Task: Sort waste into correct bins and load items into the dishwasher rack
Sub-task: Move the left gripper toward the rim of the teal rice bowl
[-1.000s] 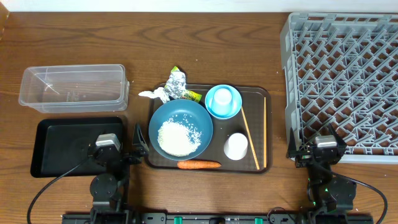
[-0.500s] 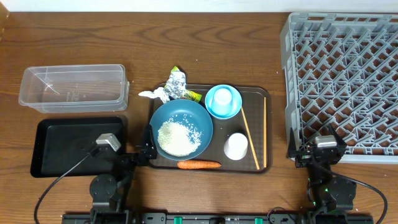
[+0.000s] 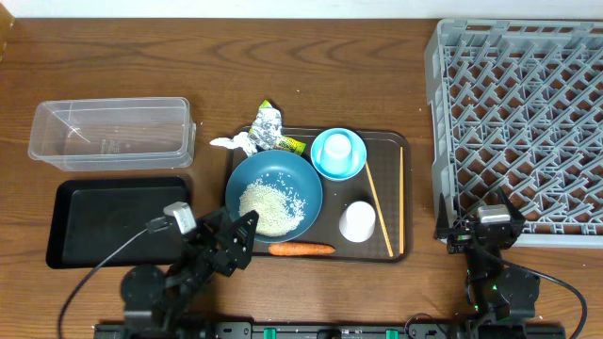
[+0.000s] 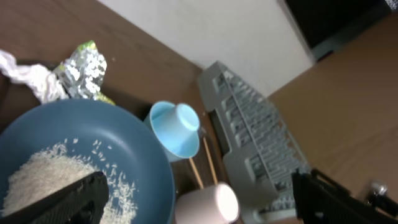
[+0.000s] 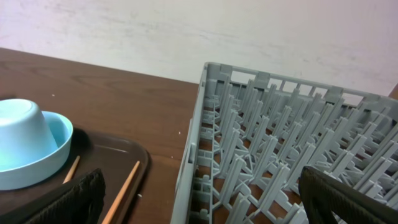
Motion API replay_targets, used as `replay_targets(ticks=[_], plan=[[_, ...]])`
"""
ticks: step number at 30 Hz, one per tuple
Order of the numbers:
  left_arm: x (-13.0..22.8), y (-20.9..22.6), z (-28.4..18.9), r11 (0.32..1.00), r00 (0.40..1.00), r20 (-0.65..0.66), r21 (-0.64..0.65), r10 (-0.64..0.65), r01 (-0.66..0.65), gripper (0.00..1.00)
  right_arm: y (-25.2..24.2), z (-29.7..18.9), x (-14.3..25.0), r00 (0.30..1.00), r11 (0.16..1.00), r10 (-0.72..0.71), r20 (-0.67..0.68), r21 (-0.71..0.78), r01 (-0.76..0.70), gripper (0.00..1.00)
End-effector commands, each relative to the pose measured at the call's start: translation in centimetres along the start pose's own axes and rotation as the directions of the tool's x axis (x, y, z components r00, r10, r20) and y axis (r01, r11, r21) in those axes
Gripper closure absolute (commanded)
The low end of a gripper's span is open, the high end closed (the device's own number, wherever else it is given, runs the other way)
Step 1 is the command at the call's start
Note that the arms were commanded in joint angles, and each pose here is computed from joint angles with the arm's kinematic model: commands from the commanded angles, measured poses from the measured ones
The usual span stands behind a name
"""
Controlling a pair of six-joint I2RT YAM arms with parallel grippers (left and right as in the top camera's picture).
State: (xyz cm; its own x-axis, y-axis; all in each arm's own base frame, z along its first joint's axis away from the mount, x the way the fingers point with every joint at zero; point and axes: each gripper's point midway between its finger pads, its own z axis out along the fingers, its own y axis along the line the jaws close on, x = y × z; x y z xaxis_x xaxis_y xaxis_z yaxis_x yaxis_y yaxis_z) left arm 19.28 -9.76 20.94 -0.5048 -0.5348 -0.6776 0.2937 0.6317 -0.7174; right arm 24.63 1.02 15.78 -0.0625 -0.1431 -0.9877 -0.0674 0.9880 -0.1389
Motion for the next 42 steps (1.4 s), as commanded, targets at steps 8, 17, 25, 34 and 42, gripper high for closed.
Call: replay_targets(ticks=[8,17,25,34,42], plan=[[-4.0,-5.8,-2.7,0.99,0.982,-0.182,-0.14,-0.048,0.022,0.02,-0.3,0.0,0.0,1.0,1.0,-0.014,0.0,0.012,0.014,0.01],[-3.9,-8.7,-2.0,0.989,0.951,-0.271,-0.028,-0.149,0.147,0.02,-0.3,0.0,0.0,1.0,1.0,-0.014,0.0,0.012,0.014,0.01],[-4.0,-8.0,-2.7,0.979,0.941,-0.279,-0.129,-0.191,0.16,0.02,-0.3,0.0,0.1,1.0,1.0,-0.014,-0.001,0.012,0.014,0.01],[-3.2,-2.4,-4.8,0.825,0.868,-0.367,-0.559,-0.334,0.081,0.02,-0.3,0.0,0.0,1.0,1.0,-0.014,0.0,0.012,0.014,0.01],[-2.6,-0.3,-3.2,0.749,0.801,-0.383,-0.653,-0.46,0.118,0.02,-0.3,0.0,0.1,1.0,1.0,-0.014,-0.001,0.012,0.014,0.01]])
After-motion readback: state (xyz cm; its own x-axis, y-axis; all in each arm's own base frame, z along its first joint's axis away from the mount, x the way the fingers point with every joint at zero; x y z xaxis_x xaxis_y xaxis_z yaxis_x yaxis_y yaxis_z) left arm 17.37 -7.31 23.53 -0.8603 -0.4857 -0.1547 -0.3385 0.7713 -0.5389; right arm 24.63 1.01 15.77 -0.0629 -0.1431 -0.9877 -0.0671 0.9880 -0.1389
